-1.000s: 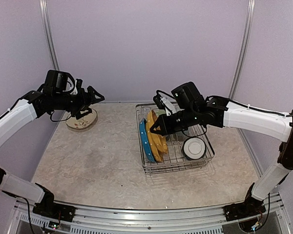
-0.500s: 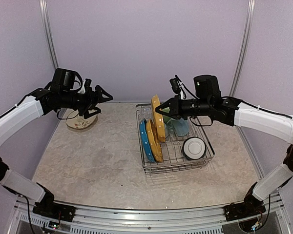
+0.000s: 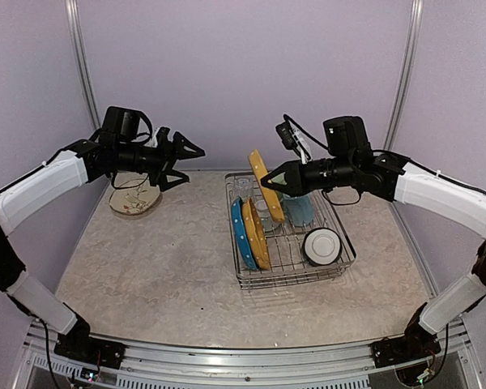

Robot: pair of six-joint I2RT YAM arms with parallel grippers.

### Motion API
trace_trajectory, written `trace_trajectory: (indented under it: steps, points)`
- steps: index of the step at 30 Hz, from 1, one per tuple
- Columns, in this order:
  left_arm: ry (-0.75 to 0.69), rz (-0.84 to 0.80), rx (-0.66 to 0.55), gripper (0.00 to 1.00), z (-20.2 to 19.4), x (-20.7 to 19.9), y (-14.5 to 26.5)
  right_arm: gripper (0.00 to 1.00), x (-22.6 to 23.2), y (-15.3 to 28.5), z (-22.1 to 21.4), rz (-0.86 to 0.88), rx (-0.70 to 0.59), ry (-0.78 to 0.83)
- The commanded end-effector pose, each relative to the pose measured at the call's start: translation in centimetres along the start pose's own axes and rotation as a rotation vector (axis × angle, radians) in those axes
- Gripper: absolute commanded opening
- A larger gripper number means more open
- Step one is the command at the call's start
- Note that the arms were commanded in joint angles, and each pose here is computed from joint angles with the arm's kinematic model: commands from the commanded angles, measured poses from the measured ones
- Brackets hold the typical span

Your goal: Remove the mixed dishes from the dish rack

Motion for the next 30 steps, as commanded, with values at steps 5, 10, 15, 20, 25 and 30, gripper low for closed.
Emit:
trace_trajectory:
  steps: [5, 10, 15, 20, 25, 30]
  points:
    - [0.233, -0.067, 0.16, 0.86, -0.5, -2.3, -3.0, 0.0, 0.6, 0.3, 1.7, -0.08, 0.008, 0.501]
    - [0.192, 0.004, 0.207, 0.86, -1.6, -2.8, -6.5, 0.0, 0.8, -0.6, 0.9, -0.1, 0.046, 0.586]
    - [0.106, 0.036, 0.207, 0.85, -2.6, -3.1, -8.4, 0.0, 0.8, -1.0, 0.7, -0.129, 0.07, 0.615]
    - [0.048, 0.119, 0.198, 0.8, -3.3, -2.7, -9.7, 0.0, 1.3, -1.5, 0.5, -0.128, 0.075, 0.647]
    - [0.031, 0.119, 0.236, 0.71, -4.1, -2.7, -10.8, 0.0, 1.4, -2.3, 0.1, -0.173, 0.111, 0.677]
    - [0.011, 0.153, 0.236, 0.64, -4.4, -1.9, -11.5, 0.0, 1.3, -2.7, -0.1, -0.194, 0.127, 0.689]
Point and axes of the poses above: each gripper's point midway between its finger pads, its own y axis back along the fingers, its own x axis along the line the jaws close on, z = x × y, the point moved 4 cm from there along y, back along the fingers, and after that the axes turned 13 degrees about y, right-handed, at the moved point
